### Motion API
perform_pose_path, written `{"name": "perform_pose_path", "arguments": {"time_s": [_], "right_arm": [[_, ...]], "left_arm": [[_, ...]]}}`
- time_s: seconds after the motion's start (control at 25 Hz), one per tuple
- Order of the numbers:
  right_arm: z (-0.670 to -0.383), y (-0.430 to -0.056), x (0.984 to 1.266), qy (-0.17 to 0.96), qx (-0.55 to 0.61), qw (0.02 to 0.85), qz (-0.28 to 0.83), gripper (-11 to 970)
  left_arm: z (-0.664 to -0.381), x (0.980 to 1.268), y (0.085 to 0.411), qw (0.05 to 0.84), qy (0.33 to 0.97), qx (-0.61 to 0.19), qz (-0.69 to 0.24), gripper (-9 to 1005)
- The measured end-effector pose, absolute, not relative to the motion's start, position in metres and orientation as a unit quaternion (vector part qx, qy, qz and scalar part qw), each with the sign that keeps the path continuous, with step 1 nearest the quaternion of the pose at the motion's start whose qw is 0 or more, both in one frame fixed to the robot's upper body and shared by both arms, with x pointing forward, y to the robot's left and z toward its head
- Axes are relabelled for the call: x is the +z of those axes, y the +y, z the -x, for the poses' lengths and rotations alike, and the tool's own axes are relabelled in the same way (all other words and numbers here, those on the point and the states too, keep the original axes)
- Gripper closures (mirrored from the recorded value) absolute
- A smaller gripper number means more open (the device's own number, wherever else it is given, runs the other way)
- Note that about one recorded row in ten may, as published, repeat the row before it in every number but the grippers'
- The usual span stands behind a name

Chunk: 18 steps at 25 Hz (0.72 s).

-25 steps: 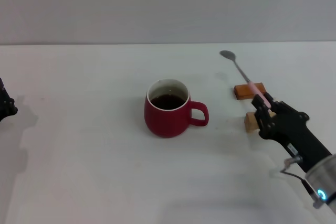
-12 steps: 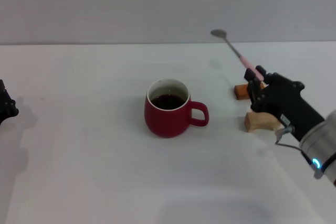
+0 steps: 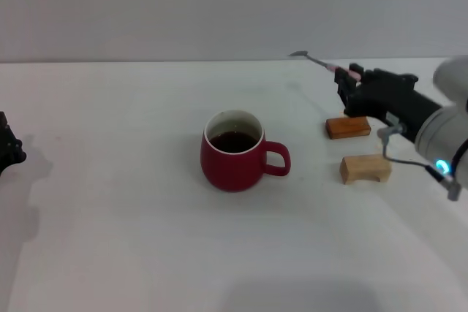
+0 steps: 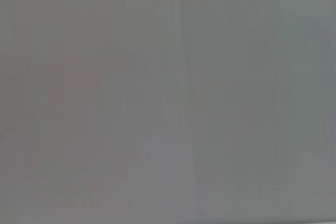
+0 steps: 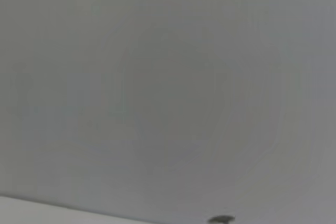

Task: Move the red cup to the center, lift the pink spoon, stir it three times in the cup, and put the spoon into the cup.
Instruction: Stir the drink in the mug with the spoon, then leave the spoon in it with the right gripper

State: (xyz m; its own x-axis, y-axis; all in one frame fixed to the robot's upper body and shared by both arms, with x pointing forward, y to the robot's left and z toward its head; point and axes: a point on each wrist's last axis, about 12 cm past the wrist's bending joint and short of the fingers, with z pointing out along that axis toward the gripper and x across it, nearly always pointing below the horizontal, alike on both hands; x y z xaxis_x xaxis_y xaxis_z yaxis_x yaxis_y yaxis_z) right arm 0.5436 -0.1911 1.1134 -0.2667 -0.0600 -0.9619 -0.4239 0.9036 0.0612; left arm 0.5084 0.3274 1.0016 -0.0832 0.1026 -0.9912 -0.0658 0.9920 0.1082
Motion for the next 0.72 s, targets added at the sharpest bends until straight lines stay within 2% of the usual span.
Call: {"name": "perform_pose_path", "arguments": {"time_s": [0.2,0.44,0.72], "right_arm": [[-0.547,-0.198,1.146,0.783,0.139,0.573,0.199,796],[-0.541,-0.180,1.194,0.786,0.126,0.552,0.247,797],[-0.540,-0.165,1.222,0.803,0.124,0.510,0.282,797]], "left_arm": [[-0.507,1.001,0.329,0.675,0.735,0.065,-0.013,998],[-0.507,1.000,0.329,0.672,0.737,0.067,-0.015,998],[-0.508,1.000,0.329,0.673,0.737,0.067,-0.016,998]]}}
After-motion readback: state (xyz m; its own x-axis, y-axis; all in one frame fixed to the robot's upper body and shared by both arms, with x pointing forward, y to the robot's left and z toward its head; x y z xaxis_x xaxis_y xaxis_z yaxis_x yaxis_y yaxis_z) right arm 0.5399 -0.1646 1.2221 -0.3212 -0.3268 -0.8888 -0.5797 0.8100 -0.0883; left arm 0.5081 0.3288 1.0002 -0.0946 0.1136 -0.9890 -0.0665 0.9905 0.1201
